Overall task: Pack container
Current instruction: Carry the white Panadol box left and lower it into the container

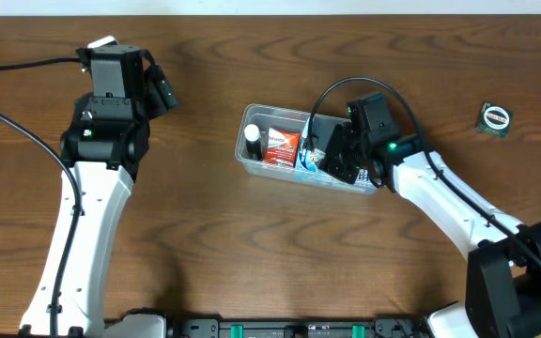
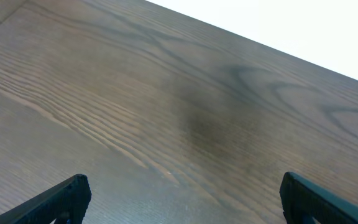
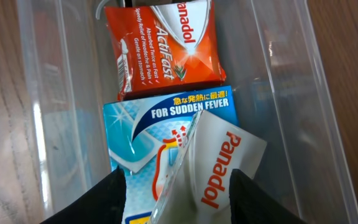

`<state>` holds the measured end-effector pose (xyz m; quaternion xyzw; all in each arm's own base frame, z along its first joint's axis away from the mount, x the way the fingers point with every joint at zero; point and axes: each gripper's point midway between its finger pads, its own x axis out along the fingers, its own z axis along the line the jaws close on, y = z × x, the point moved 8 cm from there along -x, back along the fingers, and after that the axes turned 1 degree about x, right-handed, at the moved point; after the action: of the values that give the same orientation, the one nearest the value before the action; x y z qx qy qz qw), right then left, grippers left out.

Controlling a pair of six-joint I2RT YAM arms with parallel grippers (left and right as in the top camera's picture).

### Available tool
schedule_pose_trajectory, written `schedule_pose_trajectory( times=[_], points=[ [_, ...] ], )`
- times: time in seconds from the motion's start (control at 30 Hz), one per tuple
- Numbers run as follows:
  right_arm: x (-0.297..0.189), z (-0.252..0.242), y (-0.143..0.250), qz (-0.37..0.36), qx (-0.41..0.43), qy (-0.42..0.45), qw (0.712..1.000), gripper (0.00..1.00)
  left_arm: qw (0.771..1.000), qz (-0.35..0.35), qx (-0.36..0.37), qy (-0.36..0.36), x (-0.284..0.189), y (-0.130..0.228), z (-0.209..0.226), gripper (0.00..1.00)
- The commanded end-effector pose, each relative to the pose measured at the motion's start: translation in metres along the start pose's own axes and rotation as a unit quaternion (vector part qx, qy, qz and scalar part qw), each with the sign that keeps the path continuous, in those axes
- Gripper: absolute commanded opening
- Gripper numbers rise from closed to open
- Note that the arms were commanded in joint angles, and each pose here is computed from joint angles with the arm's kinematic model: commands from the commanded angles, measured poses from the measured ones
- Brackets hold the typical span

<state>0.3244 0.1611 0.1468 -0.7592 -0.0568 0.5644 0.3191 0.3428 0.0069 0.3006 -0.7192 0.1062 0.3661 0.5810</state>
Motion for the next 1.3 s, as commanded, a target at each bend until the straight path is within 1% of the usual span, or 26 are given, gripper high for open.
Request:
schedule_pose_trajectory(
  times=[0.0, 0.03, 0.1, 0.17, 0.2, 0.37, 0.4, 0.47, 0.63, 0.83, 1.1, 1.27],
  points=[
    [0.002, 0.002, -0.005, -0.011, -0.012, -0.005, 1.0, 0.52, 1.0, -0.009, 0.0, -0.005, -0.002, -0.006, 0.001, 0.98],
    [-0.001, 0.001, -0.008, -0.015, -0.007, -0.001, 1.0, 0.52, 1.0, -0.009, 0.0, -0.005, -0.002, -0.006, 0.001, 0.98],
    [-0.011, -0.003, -0.016, -0.028, 0.016, 0.013, 0.999, 0.5, 1.0, -0.009, 0.0, -0.005, -0.002, -0.006, 0.001, 0.98],
    [-0.023, -0.012, -0.024, -0.035, 0.066, 0.042, 0.996, 0.45, 1.0, -0.009, 0.0, -0.005, -0.002, -0.006, 0.001, 0.98],
    [-0.027, -0.015, -0.026, -0.036, 0.086, 0.054, 0.994, 0.4, 1.0, -0.009, 0.0, -0.005, -0.002, -0.006, 0.001, 0.98],
    [-0.038, -0.028, -0.017, -0.005, 0.213, 0.135, 0.968, 0.03, 1.0, -0.009, 0.0, -0.005, -0.002, -0.006, 0.001, 0.98],
    [-0.038, -0.028, -0.013, 0.006, 0.235, 0.144, 0.961, 0.01, 1.0, -0.009, 0.0, -0.005, -0.002, -0.006, 0.001, 0.98],
    [-0.039, -0.027, -0.007, 0.02, 0.274, 0.154, 0.949, 0.01, 1.0, -0.009, 0.0, -0.005, -0.002, -0.006, 0.001, 0.98],
    [-0.038, -0.023, -0.002, 0.03, 0.338, 0.15, 0.929, 0.01, 1.0, -0.009, 0.0, -0.005, -0.002, -0.006, 0.001, 0.98],
    [-0.037, -0.029, 0.006, 0.046, 0.383, 0.193, 0.902, 0.01, 1.0, -0.009, 0.0, -0.005, -0.002, -0.006, 0.001, 0.98],
    [-0.01, -0.029, 0.02, 0.07, 0.461, 0.195, 0.863, 0.01, 1.0, -0.009, 0.0, -0.005, -0.002, -0.006, 0.001, 0.98],
    [0.008, -0.029, 0.028, 0.085, 0.471, 0.19, 0.857, 0.01, 1.0, -0.009, 0.0, -0.005, -0.002, -0.006, 0.001, 0.98]
  ],
)
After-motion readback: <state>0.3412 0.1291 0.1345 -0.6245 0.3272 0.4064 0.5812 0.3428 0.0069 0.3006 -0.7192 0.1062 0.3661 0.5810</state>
